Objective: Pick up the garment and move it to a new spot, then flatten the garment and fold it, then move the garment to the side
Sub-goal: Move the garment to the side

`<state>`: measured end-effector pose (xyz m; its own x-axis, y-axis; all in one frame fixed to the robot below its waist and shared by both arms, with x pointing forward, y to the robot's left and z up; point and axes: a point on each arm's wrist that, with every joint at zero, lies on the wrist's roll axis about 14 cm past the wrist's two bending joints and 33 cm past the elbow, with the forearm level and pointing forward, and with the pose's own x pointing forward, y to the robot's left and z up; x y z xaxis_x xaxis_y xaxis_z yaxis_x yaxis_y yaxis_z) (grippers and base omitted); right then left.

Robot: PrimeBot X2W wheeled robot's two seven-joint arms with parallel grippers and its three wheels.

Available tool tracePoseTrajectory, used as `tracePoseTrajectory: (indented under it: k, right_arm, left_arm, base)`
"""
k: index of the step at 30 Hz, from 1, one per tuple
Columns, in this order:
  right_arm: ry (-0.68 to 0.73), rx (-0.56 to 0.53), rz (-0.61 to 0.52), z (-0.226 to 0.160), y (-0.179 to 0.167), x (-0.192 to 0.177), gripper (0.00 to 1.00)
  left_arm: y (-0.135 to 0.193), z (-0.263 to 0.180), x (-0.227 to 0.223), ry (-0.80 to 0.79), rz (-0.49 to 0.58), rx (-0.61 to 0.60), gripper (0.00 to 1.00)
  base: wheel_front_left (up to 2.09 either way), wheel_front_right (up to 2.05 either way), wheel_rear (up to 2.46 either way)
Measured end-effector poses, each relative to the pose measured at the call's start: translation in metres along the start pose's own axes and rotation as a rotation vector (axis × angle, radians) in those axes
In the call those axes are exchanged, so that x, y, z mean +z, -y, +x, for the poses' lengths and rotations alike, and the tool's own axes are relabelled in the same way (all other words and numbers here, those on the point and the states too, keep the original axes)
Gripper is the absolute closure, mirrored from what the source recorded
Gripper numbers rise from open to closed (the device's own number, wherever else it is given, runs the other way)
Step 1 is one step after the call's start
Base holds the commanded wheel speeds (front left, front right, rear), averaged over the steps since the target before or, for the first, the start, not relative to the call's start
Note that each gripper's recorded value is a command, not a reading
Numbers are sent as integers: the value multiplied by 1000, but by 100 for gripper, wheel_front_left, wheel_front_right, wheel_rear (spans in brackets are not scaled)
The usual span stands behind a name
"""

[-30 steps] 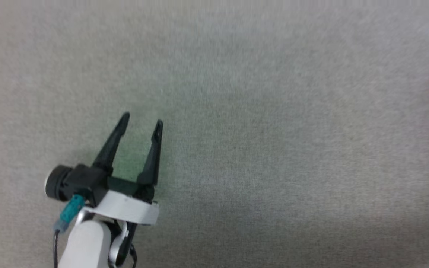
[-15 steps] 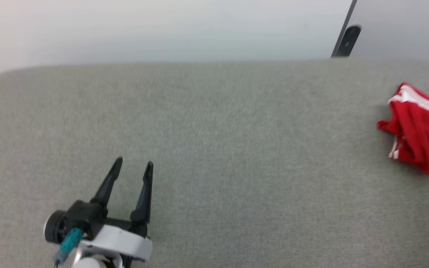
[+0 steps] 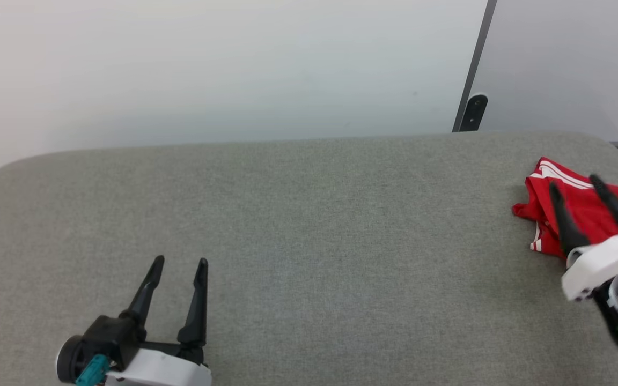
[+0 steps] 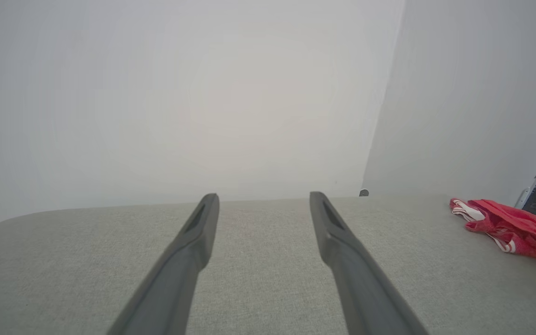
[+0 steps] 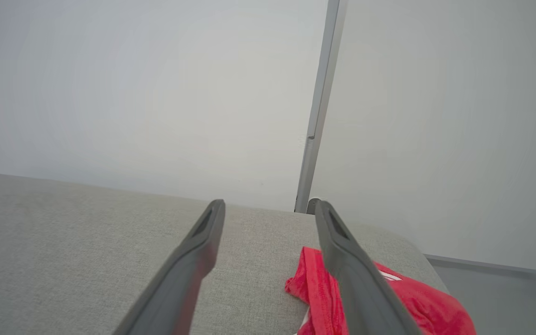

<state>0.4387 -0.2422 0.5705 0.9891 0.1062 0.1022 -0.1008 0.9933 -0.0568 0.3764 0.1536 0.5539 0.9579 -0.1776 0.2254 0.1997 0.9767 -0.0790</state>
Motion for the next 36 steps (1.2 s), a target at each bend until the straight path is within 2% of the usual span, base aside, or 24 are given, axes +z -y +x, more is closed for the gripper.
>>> tracePoseTrajectory:
  k: [9,18,24,36]
  right_arm:
    - [15,23,54,-17,-29,-16,0]
    - [33,23,164,-40,-59,-27,0]
    - [36,22,177,-53,-75,-31,0]
    - [3,-34,160,-73,-71,-45,0]
  left_arm:
    - [-5,-7,1,6,-18,38,0]
    - [-10,-14,-7,-22,-10,63,0]
    - [-5,-15,-5,-17,9,48,0]
    - [-19,-35,-15,-66,77,75,0]
  base:
    - [0,0,0]
    - [0,0,0]
    - [0,0,0]
    - [0,0,0]
